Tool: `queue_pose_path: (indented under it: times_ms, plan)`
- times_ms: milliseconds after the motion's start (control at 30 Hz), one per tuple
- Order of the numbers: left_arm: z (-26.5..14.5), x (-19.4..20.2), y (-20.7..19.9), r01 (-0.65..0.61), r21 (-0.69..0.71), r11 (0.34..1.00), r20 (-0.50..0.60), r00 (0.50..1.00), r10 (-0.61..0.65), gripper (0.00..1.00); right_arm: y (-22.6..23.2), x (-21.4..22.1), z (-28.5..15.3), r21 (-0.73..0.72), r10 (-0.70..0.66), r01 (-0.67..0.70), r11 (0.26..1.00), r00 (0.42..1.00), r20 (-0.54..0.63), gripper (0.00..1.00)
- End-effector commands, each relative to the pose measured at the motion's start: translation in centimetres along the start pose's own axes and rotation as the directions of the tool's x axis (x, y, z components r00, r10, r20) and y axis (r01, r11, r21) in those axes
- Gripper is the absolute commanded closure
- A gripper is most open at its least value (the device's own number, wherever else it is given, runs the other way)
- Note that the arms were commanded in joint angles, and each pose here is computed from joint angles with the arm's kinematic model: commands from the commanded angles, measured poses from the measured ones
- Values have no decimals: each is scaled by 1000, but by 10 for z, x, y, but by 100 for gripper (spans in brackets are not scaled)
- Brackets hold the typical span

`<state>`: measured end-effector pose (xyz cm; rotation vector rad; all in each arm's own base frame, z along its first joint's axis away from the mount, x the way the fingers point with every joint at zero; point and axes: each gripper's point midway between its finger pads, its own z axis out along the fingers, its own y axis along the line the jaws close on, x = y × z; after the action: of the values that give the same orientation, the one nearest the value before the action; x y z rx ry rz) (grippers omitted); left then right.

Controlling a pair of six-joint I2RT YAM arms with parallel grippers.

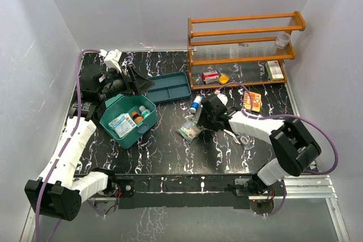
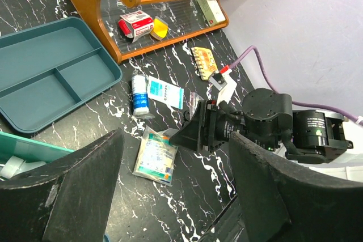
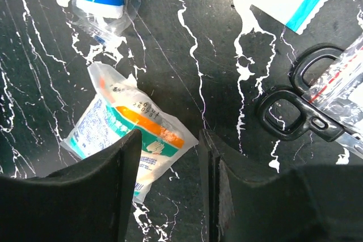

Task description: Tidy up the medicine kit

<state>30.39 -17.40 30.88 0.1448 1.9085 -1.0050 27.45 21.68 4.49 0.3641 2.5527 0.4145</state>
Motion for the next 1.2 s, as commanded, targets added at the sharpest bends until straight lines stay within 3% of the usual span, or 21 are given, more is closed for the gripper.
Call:
queue_pose_path:
  times_ms: [0,233,467,667,833,1000,1033,1100,1167]
  plan:
    - [-3,-1,-6,-9,26,1000,3,1000,9,27,6,-4,8,-28,11,-10,1000,1000,22,59]
    - [-2,3,-6,9,35,999,-12,1000,-9,27,3,-4,17,-9,-78,78,997,997,16,68]
    - [-2,10,-4,28,34,999,-33,999,-27,27,14,-18,16,-35,-160,162,986,986,56,99]
    - [0,23,-3,70,53,996,-72,995,-66,26,43,-50,-9,-123,-264,289,949,946,186,100]
    - [3,36,-2,121,75,990,-94,989,-114,26,74,-65,-40,-251,-364,444,860,879,307,100]
    - [5,38,-1,125,69,990,-96,988,-118,26,76,-61,-39,-269,-353,425,864,893,279,100]
    - [5,37,0,122,68,990,-95,989,-115,26,72,-59,-34,-252,-337,399,882,906,254,98]
    - [5,37,0,119,65,991,-94,989,-112,26,65,-53,-25,-220,-301,343,913,931,206,71]
    - [5,37,0,116,61,991,-92,990,-110,26,57,-49,-16,-186,-243,273,944,955,170,56]
